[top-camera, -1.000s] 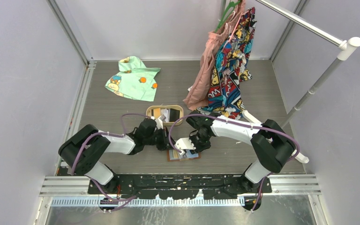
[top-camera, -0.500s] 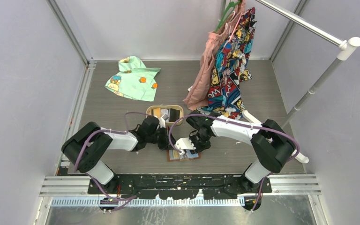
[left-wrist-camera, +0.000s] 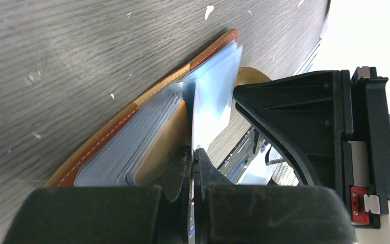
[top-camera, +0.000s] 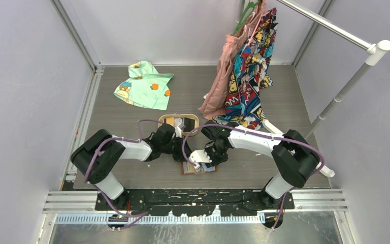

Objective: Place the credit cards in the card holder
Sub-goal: Insert the credit card into the card holder.

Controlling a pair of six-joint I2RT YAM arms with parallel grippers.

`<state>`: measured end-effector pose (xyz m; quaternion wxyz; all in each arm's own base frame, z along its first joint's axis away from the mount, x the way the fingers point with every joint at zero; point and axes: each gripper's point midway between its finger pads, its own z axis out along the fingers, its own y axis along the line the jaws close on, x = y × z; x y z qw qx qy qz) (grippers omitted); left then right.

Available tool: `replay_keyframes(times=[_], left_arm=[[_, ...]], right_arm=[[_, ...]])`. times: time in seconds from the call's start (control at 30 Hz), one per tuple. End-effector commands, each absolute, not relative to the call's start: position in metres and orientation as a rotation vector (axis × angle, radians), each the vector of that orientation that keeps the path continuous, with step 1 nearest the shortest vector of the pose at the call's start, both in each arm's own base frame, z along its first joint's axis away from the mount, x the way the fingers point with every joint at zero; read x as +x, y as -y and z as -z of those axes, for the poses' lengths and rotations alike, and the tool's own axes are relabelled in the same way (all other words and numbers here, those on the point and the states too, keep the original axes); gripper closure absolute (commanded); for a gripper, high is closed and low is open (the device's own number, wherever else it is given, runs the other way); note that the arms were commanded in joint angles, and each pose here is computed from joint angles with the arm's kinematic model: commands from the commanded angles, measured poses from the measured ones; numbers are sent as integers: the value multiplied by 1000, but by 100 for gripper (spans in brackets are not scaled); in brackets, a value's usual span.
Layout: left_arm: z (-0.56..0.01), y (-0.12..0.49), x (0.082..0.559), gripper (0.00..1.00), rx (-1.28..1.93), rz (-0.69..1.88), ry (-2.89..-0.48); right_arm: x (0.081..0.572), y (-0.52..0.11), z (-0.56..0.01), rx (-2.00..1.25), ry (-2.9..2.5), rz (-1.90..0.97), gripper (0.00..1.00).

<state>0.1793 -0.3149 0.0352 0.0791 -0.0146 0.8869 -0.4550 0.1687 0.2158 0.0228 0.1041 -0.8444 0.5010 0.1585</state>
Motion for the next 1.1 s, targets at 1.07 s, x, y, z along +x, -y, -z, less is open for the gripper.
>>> replay_keyframes(times=[1.07], left_arm=[[4, 304, 167, 87, 14, 1226, -2813]], right_arm=[[154, -336, -68, -2192, -1460, -452, 96]])
